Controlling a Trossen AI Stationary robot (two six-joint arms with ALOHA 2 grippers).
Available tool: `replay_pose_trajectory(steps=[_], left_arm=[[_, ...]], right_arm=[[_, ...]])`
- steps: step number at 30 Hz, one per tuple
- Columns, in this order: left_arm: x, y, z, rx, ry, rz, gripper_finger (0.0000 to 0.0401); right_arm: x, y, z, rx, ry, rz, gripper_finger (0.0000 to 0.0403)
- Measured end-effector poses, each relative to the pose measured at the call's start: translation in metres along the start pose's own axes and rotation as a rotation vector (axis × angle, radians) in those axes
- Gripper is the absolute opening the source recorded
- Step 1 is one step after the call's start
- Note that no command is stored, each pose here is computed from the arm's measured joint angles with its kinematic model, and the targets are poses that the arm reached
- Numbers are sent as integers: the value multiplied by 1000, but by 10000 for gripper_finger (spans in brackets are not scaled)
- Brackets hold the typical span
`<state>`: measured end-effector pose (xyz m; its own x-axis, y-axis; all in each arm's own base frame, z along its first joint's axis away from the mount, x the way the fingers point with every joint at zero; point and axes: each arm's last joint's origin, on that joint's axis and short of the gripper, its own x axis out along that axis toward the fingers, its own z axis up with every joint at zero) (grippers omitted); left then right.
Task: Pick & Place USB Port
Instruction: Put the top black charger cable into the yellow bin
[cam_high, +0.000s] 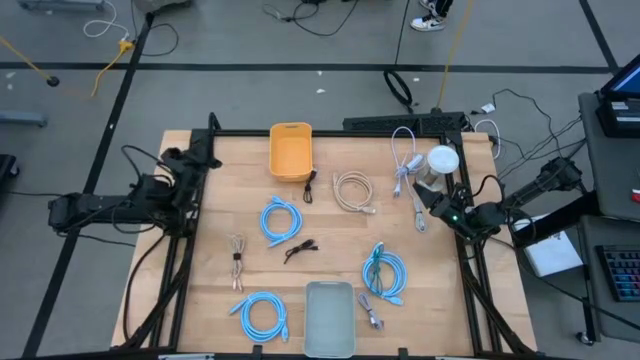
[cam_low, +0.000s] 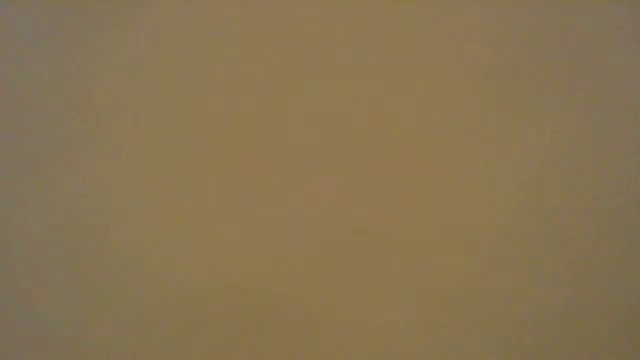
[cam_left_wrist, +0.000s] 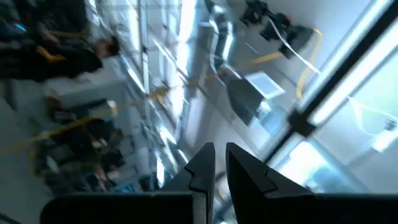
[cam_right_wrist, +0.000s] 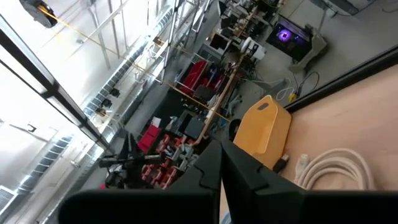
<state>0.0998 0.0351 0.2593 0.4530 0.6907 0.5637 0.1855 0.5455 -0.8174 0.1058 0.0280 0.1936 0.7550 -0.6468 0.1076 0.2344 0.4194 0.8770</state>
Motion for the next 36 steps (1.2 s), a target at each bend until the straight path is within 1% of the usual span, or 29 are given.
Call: replay_pose_trajectory(steps=[2,4,6,8,10,12,13,14,16,18,20,21,22,23,24,26,28,29,30,31,32,34,36], left_arm=[[0,0,2,-48,-39,11,42],[3,-2,3,-92,-15,-38,42],[8,-7,2,-73,83,-109,42],[16,-13,-1,-52,188,-153,42],[22,-19,-4,-45,295,-171,42],[30,-27,-6,-64,395,-176,42],[34,-32,-6,-79,419,-169,42],[39,-40,-4,-71,432,-177,42],[51,-61,0,3,454,-245,42],[66,-88,4,103,506,-364,42],[83,-118,8,229,615,-453,42],[92,-130,7,301,710,-452,42],[100,-138,5,381,833,-411,42],[106,-141,2,472,971,-332,42],[108,-138,-1,570,1110,-229,42],[104,-121,-9,786,1392,40,42],[98,-99,-15,992,1599,273,42],[92,-87,-18,1071,1693,392,42],[84,-75,-19,1117,1785,493,42],[78,-65,-21,1139,1846,556,42],[73,-55,-24,1143,1883,589,42],[59,-34,-31,1107,1937,632,42],[45,-16,-38,1067,1943,637,42]], right_arm=[[0,0,0,1,7,7,4],[0,1,-1,1,21,20,4],[0,1,-1,1,24,23,4],[0,1,-1,1,36,35,4],[0,1,-1,2,36,35,4],[0,1,-1,8,34,37,4],[0,1,-1,8,34,37,4],[0,1,-1,9,34,37,4],[0,1,-1,8,34,37,4],[0,1,-1,7,34,37,4],[0,1,-1,6,35,36,4],[0,1,-1,3,36,35,4],[0,1,-1,1,36,35,4],[0,1,-1,1,36,35,4],[0,1,-1,1,36,35,4],[0,1,-1,-6,36,35,4],[0,1,-1,-18,36,35,4],[0,1,-1,-25,36,35,4],[0,1,-1,-32,36,35,4],[0,1,-1,-39,36,36,4],[0,1,-1,-49,36,36,4],[0,1,-1,-64,37,38,4],[0,1,-1,-84,45,48,4]])
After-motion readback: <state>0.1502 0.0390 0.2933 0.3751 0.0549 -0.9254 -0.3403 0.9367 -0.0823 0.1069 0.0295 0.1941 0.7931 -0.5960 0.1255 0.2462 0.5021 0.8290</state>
